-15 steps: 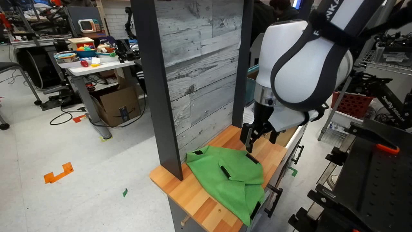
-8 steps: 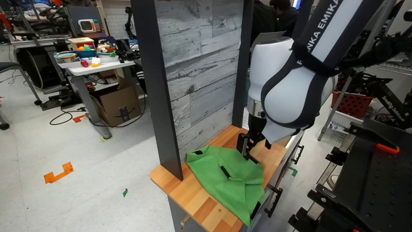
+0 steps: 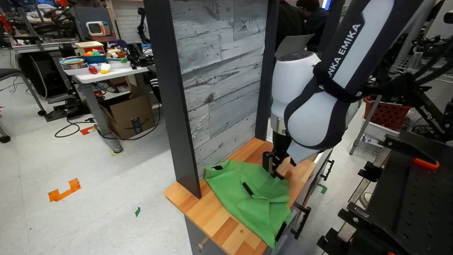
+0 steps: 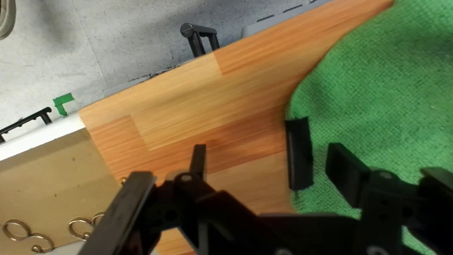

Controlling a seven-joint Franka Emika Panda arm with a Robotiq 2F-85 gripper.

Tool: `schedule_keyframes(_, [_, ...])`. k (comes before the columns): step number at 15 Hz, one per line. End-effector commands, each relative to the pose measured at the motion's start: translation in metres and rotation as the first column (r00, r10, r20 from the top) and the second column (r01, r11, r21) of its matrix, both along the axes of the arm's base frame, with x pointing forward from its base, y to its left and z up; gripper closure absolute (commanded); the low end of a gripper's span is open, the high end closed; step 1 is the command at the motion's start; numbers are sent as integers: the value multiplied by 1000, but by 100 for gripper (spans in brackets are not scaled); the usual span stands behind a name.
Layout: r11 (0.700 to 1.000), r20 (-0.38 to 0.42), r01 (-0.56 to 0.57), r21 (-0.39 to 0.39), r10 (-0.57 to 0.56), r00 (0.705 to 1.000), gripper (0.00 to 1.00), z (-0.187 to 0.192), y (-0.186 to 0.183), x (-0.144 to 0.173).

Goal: Fold the green cloth

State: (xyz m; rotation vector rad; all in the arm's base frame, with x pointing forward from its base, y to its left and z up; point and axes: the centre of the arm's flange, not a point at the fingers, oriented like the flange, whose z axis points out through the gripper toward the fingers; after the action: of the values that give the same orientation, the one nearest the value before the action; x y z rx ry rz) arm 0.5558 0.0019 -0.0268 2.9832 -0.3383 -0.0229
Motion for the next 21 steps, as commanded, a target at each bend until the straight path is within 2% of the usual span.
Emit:
schedule_keyframes(1, [1000, 21, -6, -18, 7, 1000, 45, -12, 5, 9])
schedule_keyframes(7, [999, 39, -37, -23, 37, 999, 91, -14, 17, 20])
schedule_keyframes(8, [999, 41, -35, -22, 36, 999, 94, -13, 15, 20])
schedule_keyframes(11, [1000, 49, -18, -21, 19, 999, 100, -7, 8, 15])
schedule_keyframes(17, [997, 116, 54, -50, -48, 992, 98, 38, -11, 7])
schedule_keyframes(21, [997, 175, 17, -77, -3, 985, 98, 70, 6, 10])
